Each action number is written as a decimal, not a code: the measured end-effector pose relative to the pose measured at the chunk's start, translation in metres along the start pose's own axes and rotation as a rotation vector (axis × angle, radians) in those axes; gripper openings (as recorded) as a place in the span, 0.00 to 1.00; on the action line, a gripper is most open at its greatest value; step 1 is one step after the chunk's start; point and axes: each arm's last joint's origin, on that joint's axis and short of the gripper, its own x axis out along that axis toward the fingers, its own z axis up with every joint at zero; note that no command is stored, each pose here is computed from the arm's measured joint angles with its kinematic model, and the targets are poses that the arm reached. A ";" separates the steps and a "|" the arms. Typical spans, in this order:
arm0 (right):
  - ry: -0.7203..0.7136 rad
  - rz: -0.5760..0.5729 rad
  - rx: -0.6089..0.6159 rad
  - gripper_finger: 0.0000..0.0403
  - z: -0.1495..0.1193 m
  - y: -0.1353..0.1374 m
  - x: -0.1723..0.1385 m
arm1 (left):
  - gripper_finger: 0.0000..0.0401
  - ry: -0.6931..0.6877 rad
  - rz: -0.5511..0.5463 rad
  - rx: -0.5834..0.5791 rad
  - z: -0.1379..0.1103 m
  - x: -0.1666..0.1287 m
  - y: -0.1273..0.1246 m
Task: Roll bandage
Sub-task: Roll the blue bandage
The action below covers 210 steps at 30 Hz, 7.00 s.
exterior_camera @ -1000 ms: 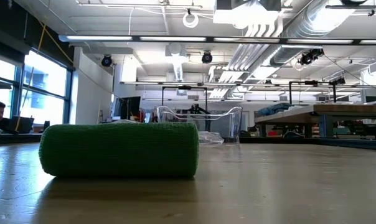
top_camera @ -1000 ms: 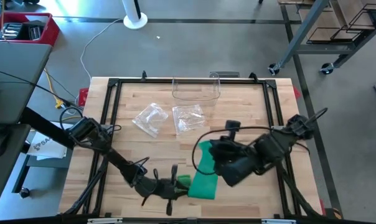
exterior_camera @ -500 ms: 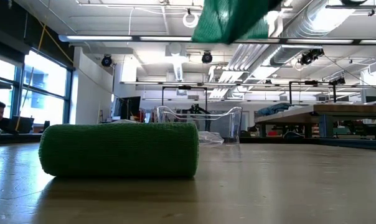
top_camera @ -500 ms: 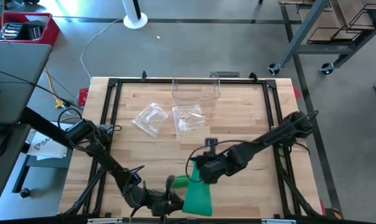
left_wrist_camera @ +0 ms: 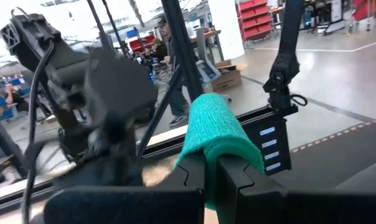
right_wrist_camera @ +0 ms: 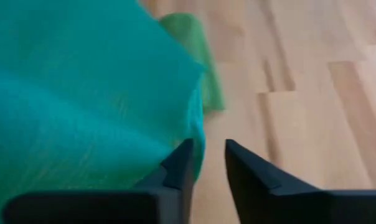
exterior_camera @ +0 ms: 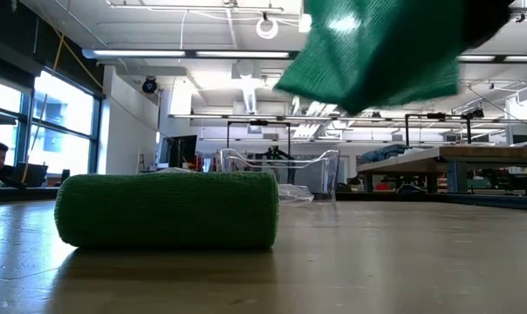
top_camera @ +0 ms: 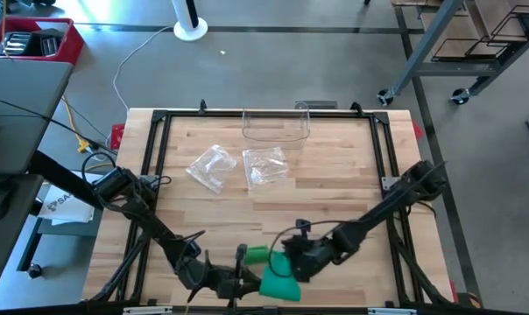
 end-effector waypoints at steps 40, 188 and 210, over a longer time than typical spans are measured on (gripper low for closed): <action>-0.085 0.023 -0.010 0.36 -0.056 0.070 -0.079 | 0.00 0.339 0.300 -0.101 -0.134 0.082 0.119; -0.063 -0.123 -0.274 0.48 0.028 0.051 -0.176 | 0.00 -0.028 0.091 -0.207 -0.022 0.030 0.015; -0.240 -0.261 -0.366 0.28 0.005 0.087 -0.122 | 0.00 -0.047 0.076 -0.246 -0.021 0.030 0.015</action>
